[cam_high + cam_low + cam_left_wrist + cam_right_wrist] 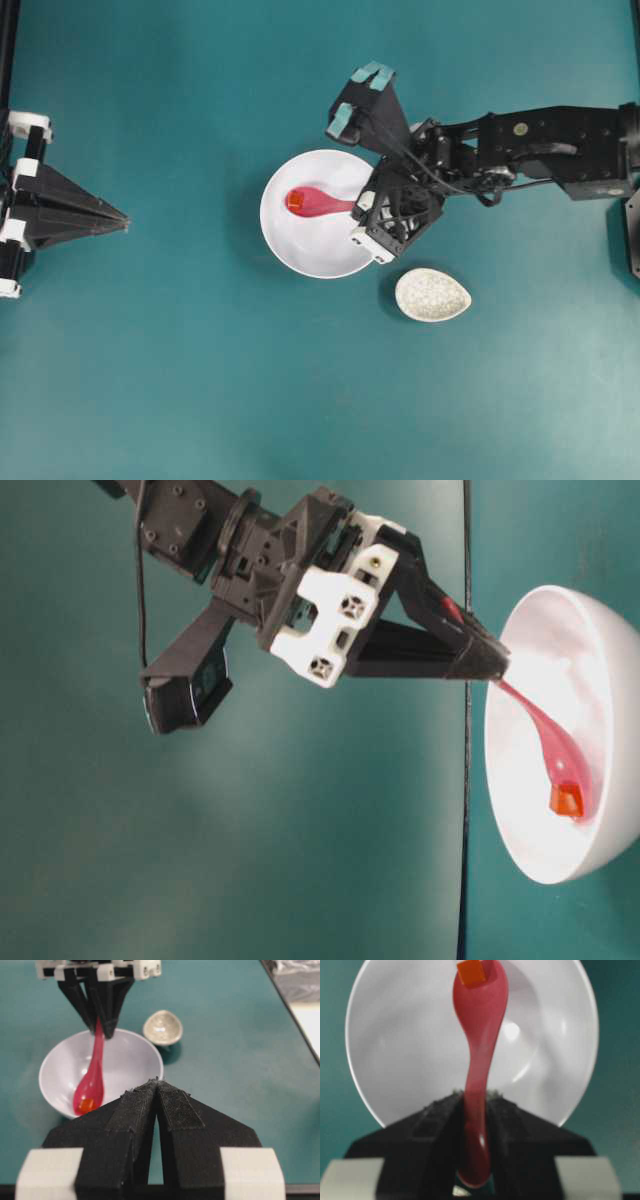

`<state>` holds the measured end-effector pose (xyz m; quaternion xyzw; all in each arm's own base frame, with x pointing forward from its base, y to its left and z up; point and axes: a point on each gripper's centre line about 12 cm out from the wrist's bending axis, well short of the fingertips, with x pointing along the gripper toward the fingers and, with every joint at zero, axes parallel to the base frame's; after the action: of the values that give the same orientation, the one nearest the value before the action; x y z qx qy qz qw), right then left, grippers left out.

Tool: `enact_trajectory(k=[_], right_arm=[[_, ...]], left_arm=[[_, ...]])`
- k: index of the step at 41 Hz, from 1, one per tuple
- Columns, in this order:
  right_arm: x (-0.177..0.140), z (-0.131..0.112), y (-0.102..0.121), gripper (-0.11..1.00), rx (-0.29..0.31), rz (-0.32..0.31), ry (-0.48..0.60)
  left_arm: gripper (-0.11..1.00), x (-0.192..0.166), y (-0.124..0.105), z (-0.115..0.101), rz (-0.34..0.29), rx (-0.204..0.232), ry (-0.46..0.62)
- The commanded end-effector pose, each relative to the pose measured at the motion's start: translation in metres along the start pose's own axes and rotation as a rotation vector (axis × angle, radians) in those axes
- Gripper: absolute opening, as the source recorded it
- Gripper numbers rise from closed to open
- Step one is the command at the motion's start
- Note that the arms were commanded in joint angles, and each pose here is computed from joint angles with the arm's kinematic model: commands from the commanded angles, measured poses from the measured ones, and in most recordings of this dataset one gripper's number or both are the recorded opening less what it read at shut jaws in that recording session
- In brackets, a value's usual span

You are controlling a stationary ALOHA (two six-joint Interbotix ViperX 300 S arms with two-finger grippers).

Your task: Grip the spoon and scoop the red block from the bowl with right arm.

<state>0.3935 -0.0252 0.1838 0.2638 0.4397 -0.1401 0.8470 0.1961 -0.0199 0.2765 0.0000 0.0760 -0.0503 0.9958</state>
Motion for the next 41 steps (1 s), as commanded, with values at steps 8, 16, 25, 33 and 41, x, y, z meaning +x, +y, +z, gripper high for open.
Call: enact_trajectory(k=[8, 16, 25, 33, 41], right_arm=[[-0.026, -0.010, 0.014, 0.22, 0.042, 0.111, -0.132], [-0.048, -0.021, 0.021, 0.22, 0.046, 0.209, -0.245], [-0.090, -0.018, 0.028, 0.22, 0.042, 0.262, -0.292], [-0.130, -0.016, 0.031, 0.22, 0.028, 0.277, -0.301], [-0.150, -0.019, 0.027, 0.22, 0.011, 0.298, -0.343]], left_arm=[[0.00, 0.001, 0.000, 0.011, -0.002, -0.004, -0.031], [0.00, 0.001, 0.000, 0.011, -0.002, -0.003, -0.026], [0.00, -0.002, 0.000, 0.014, -0.002, -0.007, -0.043], [0.00, -0.002, 0.000, 0.016, -0.002, -0.012, -0.052], [0.00, -0.001, 0.000, 0.013, -0.002, -0.020, -0.040]])
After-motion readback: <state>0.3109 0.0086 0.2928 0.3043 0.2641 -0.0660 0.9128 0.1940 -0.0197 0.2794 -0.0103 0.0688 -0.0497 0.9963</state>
